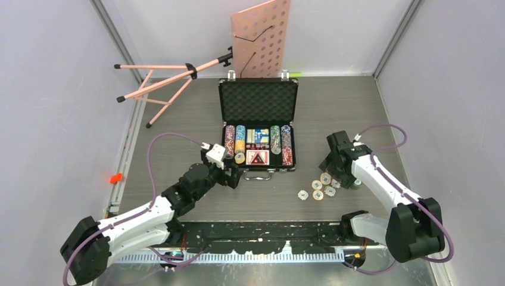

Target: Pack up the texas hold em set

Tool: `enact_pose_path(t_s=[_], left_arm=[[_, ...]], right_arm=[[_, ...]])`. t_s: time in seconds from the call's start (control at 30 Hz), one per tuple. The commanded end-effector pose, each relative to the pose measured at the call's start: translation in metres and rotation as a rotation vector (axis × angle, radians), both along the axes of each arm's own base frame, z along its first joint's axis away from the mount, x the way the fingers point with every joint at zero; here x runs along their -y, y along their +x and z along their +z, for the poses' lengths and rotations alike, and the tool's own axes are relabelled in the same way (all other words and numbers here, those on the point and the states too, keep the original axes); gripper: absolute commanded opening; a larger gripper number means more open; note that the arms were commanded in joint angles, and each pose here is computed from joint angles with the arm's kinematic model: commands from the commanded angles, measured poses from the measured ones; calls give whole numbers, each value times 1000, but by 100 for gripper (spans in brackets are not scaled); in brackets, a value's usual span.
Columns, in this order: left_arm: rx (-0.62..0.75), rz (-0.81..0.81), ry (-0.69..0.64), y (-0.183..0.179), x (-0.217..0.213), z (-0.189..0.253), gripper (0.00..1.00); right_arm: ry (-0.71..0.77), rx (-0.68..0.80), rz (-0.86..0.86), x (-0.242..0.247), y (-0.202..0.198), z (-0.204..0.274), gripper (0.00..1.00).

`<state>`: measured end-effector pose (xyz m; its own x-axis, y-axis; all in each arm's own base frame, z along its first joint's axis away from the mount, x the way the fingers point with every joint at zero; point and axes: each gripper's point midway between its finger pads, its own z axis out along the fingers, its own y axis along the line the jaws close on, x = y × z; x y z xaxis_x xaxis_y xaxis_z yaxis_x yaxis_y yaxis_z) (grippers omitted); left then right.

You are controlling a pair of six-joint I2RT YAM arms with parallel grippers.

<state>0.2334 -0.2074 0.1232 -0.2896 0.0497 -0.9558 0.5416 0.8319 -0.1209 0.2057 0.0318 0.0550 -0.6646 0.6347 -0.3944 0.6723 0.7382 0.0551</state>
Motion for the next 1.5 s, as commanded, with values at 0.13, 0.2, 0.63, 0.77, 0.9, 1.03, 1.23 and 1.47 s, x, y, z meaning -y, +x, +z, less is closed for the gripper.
enact_pose_path(t_s=[0.13, 0.2, 0.63, 0.77, 0.9, 1.03, 1.23, 1.47], left_arm=[[40, -14, -40, 4, 7, 18, 100], [40, -15, -39, 4, 7, 18, 100], [49, -15, -32, 4, 6, 20, 100], [56, -7, -28, 4, 4, 21, 100], [62, -4, -25, 5, 3, 22, 100], [67, 6, -16, 5, 0, 23, 100], [73, 8, -20, 5, -1, 25, 100], [73, 8, -18, 5, -1, 25, 100]], right_arm=[[51, -1, -248, 23, 2, -9, 73], [50, -2, -281, 25, 2, -11, 73], [4, -80, -379, 33, -4, -32, 71], [8, -111, -381, 32, -5, -38, 70], [27, -146, -383, 27, -9, -49, 69], [46, -149, -387, 24, -9, -58, 65], [66, -181, -396, 20, -17, -66, 64], [19, -186, -419, 28, -26, -60, 65]])
